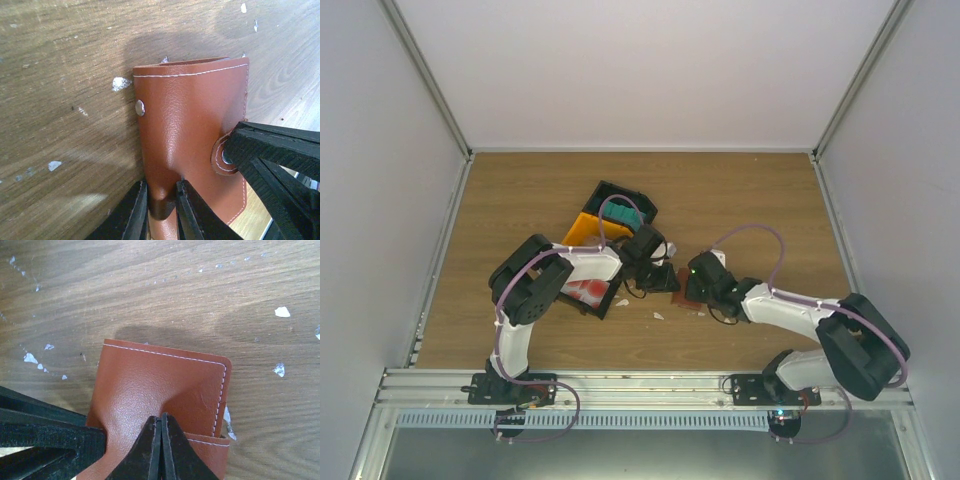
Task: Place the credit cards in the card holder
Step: Close the card holder at the center of the board.
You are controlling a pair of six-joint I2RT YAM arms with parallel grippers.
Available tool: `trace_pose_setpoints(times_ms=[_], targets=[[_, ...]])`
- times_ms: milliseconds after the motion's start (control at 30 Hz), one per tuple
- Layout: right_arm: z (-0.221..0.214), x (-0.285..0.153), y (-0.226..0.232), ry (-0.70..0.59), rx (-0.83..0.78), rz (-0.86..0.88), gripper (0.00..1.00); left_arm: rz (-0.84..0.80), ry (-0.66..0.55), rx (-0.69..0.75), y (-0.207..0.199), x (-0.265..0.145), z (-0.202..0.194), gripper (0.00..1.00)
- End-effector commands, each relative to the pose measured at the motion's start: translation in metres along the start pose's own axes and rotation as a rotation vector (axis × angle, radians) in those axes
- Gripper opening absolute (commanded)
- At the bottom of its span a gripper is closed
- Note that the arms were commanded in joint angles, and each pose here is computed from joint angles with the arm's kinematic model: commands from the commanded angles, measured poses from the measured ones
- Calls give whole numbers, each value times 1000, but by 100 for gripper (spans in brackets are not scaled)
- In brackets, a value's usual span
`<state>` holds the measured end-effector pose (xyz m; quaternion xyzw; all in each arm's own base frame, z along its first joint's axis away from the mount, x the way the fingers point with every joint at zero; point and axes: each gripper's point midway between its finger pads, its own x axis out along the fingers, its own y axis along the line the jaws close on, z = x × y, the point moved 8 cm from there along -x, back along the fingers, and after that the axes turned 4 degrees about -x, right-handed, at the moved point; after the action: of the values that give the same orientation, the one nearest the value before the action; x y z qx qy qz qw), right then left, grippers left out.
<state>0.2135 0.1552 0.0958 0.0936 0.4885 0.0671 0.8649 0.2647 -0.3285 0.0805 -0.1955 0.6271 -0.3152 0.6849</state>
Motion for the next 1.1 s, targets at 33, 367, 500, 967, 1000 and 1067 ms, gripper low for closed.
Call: trace_pose_setpoints(times_ms=[33, 367, 500, 967, 1000, 1067], targets=[[-73, 14, -29, 223, -15, -169, 1, 187, 86, -73, 47, 27, -24, 20], [-94, 14, -37, 160, -19, -259, 1, 186, 108, -85, 47, 30, -23, 20], [-92, 9, -37, 127, -14, -233, 1, 181, 112, -89, 46, 31, -23, 20], [-81, 12, -24, 26, -103, -157, 8, 177, 113, -88, 43, 31, -19, 21], [-80, 12, -23, 18, -110, -163, 8, 173, 112, -89, 42, 30, -20, 21], [-80, 12, -24, 1, -120, -174, 7, 158, 119, -88, 40, 29, -20, 22]])
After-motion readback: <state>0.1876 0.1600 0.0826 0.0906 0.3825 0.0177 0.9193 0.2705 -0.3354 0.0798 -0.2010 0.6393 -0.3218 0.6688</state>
